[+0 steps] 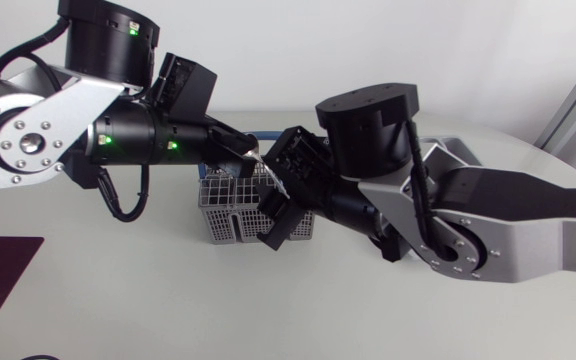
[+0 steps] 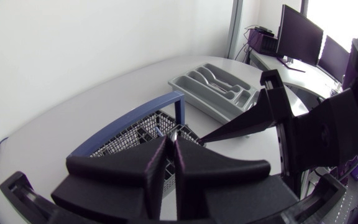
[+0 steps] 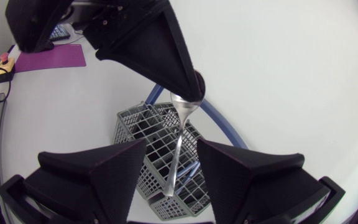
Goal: Unload the cutlery basket into the drawer organizer.
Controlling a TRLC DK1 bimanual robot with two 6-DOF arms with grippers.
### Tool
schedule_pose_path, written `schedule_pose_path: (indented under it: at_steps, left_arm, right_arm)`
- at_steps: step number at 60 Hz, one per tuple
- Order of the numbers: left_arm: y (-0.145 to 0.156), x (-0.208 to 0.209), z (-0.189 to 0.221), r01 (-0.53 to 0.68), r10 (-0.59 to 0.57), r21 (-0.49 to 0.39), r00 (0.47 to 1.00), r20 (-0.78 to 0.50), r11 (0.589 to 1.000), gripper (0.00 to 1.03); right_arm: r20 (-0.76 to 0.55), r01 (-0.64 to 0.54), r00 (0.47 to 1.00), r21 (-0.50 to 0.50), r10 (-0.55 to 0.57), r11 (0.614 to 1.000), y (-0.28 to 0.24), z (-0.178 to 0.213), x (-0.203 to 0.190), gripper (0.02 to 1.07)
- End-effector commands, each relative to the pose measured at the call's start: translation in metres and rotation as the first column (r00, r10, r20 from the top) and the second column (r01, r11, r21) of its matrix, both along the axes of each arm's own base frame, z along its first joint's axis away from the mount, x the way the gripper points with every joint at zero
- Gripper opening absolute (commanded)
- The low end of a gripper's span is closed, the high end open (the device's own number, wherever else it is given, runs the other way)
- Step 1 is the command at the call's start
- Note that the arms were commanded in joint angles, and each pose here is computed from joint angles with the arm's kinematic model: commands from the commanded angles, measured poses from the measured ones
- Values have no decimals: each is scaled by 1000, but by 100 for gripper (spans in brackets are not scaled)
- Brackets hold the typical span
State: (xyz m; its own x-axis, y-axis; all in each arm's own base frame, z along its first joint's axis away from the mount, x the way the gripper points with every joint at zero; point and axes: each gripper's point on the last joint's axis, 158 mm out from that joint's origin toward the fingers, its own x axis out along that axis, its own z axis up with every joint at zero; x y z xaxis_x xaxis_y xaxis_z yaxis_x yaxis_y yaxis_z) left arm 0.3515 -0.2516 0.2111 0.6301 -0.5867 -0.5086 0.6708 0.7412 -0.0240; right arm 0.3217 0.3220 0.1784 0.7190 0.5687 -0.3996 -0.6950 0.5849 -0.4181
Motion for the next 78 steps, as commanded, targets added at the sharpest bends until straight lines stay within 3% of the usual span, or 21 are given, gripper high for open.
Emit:
schedule_pose_path:
  at_steps: [1,10,39,43,56,59,78]
  left_arm:
    - [-3,5,9,-5,5,-37,1000,-1,999,12]
    - [-2,4,8,2,-3,-52,1000,-17,999,12]
    - [0,-5,13,27,-32,-88,998,-48,996,12]
    - [0,-6,13,30,-34,-89,998,-50,996,12]
    - [0,-9,16,31,-36,-95,998,-53,995,12]
    - [0,-9,16,31,-36,-95,998,-53,995,12]
    - [2,-7,15,29,-34,-97,998,-55,995,12]
  right_arm:
    - [33,14,999,11,-14,1000,2,11,9,46]
    - [32,14,999,7,-15,1000,4,10,11,38]
    - [30,24,999,2,-24,1000,6,7,15,38]
    - [30,24,999,2,-24,1000,6,7,15,30]
    - [21,24,1000,-9,-23,1000,7,1,16,20]
    - [20,24,1000,-8,-24,1000,7,0,16,13]
    - [4,17,1000,-31,-16,999,7,-6,13,8]
